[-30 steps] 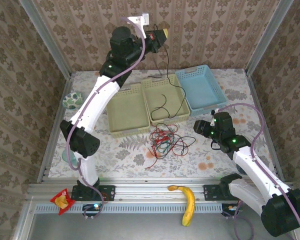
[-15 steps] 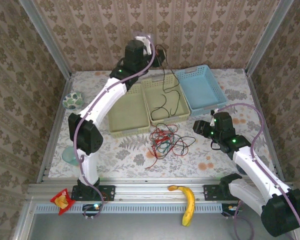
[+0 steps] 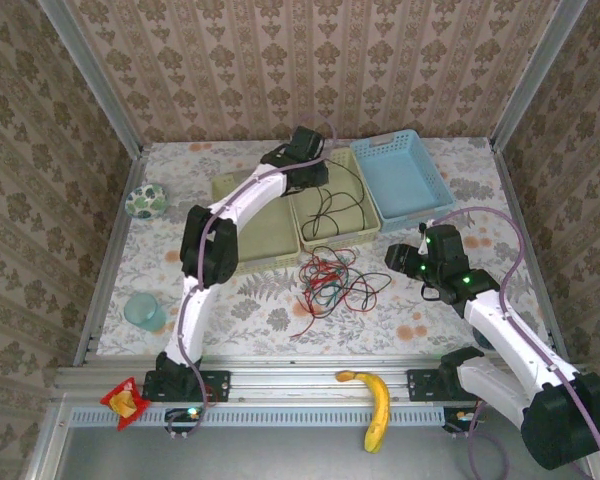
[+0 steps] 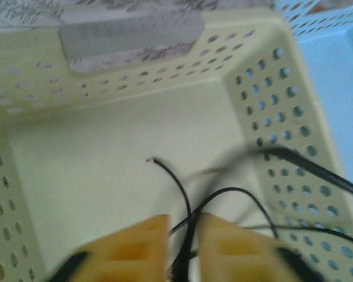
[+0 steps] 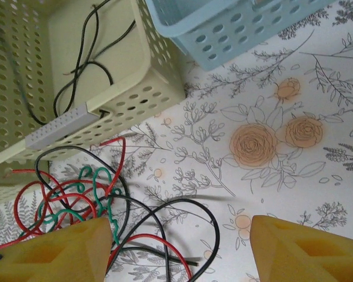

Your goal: Untangle the cables

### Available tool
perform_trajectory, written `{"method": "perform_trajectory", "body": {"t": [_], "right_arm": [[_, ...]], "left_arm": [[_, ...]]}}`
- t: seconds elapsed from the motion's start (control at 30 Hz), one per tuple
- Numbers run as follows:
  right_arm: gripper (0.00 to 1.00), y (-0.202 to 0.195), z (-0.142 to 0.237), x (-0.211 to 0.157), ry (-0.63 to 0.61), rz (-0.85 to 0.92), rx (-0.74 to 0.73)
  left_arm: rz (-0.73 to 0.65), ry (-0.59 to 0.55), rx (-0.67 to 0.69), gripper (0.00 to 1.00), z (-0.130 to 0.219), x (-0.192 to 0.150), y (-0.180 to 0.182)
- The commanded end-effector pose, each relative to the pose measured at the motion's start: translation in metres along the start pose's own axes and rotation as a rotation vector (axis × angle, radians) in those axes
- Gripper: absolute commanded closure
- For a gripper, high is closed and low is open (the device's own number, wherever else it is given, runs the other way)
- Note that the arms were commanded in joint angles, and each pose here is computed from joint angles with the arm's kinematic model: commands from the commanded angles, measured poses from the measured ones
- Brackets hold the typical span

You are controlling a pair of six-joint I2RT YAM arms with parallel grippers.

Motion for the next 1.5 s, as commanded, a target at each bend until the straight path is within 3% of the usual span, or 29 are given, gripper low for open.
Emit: {"method": "perform_trajectory", "body": {"t": [0.0, 0.03, 0.1, 0.27, 0.37, 0.47, 0.73, 0.87, 1.07, 1.2, 1.27, 1.37, 1.47], "right_arm": [[0.36, 0.002, 0.003, -0.001, 0.046, 0.029, 0.0], [0.36, 0.003, 0.002, -0.003, 0.059, 0.04, -0.003], [0.36, 0.006, 0.0, -0.005, 0.084, 0.065, -0.002], [0.36, 0.021, -0.007, -0.01, 0.134, 0.168, 0.014], [0.36, 0.033, -0.013, -0.015, 0.176, 0.242, 0.032], [0.36, 0.046, -0.019, -0.025, 0.245, 0.322, 0.058], [0.37, 0.05, -0.032, -0.052, 0.358, 0.411, -0.046], [0.37, 0.048, -0.042, -0.058, 0.409, 0.412, -0.061], [0.45, 0.053, -0.062, -0.06, 0.468, 0.419, -0.065], [0.73, 0.053, -0.067, -0.061, 0.492, 0.419, -0.084], [0.81, 0.052, -0.064, -0.06, 0.478, 0.418, -0.091], [0.77, 0.049, -0.054, -0.055, 0.424, 0.414, -0.127], [0.57, 0.044, -0.042, -0.047, 0.344, 0.391, -0.171]], "left_arm": [[0.007, -0.071, 0.071, 0.37, 0.031, 0.023, -0.007], [0.001, -0.078, 0.069, 0.27, 0.035, 0.026, -0.01], [-0.015, -0.095, 0.059, 0.17, 0.047, 0.032, -0.017], [-0.106, -0.207, 0.03, 0.01, 0.101, 0.037, -0.039], [-0.178, -0.216, 0.033, 0.0, 0.129, 0.023, -0.045], [-0.26, -0.133, -0.005, 0.0, 0.138, -0.015, -0.046], [-0.467, 0.116, 0.016, 0.0, 0.136, -0.148, -0.028], [-0.501, 0.181, 0.08, 0.0, 0.13, -0.188, -0.02], [-0.472, 0.195, 0.099, 0.03, 0.122, -0.198, -0.014], [-0.494, 0.218, 0.128, 0.07, 0.116, -0.202, -0.012], [-0.504, 0.229, 0.142, 0.08, 0.113, -0.203, -0.01], [-0.523, 0.243, 0.153, 0.08, 0.11, -0.206, -0.01], [-0.55, 0.248, 0.164, 0.09, 0.108, -0.209, -0.013]]}}
Point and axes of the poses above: each hand's point on the last joint's axis, 136 mm out from that joint toward the fingers, its own z axis back along the fingers, its own y axis along the line the jaws close on, x = y × z, the point moved 10 cm from there along z, back along the fingers, and after that the axes turned 6 degrees about z, right-handed, at the moved point
